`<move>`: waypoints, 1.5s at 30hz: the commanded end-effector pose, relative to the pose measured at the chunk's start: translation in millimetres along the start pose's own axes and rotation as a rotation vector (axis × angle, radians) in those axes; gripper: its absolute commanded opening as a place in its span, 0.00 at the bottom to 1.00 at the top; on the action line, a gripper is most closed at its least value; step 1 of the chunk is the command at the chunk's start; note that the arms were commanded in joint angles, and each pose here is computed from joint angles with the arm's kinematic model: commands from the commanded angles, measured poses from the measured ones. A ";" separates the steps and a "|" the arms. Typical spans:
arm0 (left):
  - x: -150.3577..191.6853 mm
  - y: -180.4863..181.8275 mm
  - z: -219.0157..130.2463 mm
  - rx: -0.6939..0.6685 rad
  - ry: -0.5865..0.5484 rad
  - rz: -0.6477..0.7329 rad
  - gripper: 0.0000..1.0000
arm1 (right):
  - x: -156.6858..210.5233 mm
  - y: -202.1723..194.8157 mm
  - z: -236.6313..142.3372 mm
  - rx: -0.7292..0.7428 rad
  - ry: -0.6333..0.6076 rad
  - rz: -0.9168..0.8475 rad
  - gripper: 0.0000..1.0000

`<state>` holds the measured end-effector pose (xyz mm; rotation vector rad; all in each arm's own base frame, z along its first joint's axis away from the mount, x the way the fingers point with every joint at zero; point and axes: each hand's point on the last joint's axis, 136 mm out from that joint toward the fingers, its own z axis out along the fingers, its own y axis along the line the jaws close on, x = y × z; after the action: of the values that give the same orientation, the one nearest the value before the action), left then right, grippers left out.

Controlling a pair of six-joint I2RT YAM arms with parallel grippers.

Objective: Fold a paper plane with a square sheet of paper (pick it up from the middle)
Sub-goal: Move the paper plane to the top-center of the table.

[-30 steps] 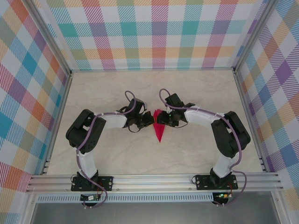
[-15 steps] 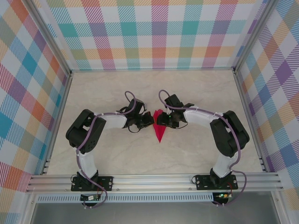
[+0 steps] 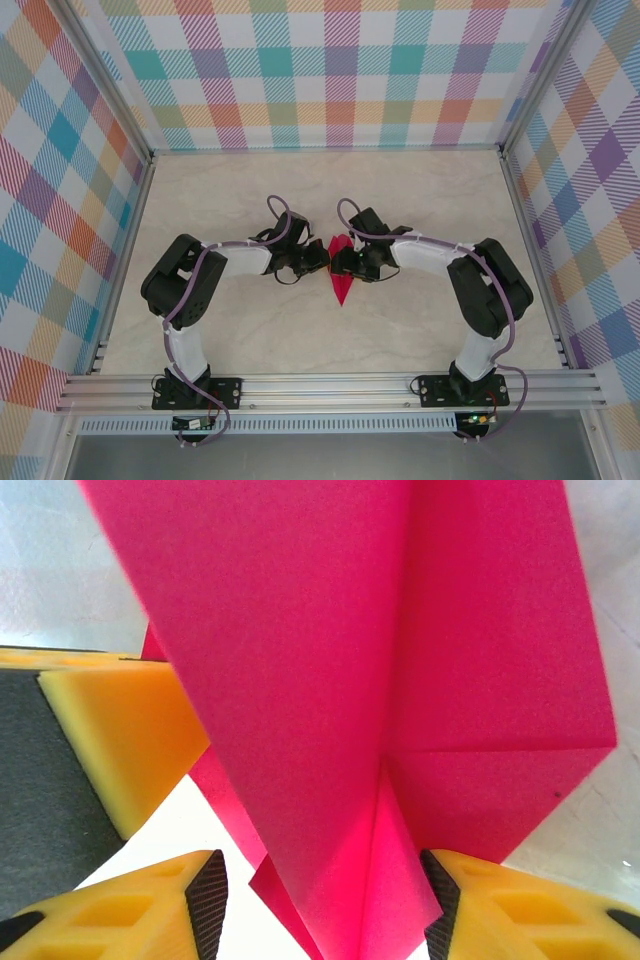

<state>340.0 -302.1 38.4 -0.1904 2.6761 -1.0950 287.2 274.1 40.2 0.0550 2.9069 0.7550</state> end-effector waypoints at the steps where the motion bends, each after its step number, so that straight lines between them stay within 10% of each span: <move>1: -2.0 3.1 0.6 0.012 -0.001 -0.014 0.00 | 6.7 4.2 -1.1 -0.008 0.010 0.004 0.55; 20: -4.4 -0.2 -5.8 0.015 -0.011 -0.036 0.11 | -0.2 -8.5 5.6 0.133 -0.024 0.016 0.27; 27: -24.6 8.5 -37.7 -0.070 -0.102 -0.059 0.42 | -6.7 -16.3 -8.9 0.216 -0.054 -0.013 0.07; 45: -49.5 60.1 -131.5 -0.479 -0.368 -0.068 0.91 | -18.6 -31.7 -11.8 0.360 -0.052 -0.087 0.13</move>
<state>354.8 -178.9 95.5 -0.4933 2.5510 -0.4591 303.3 238.1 39.9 0.0027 2.9207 0.2360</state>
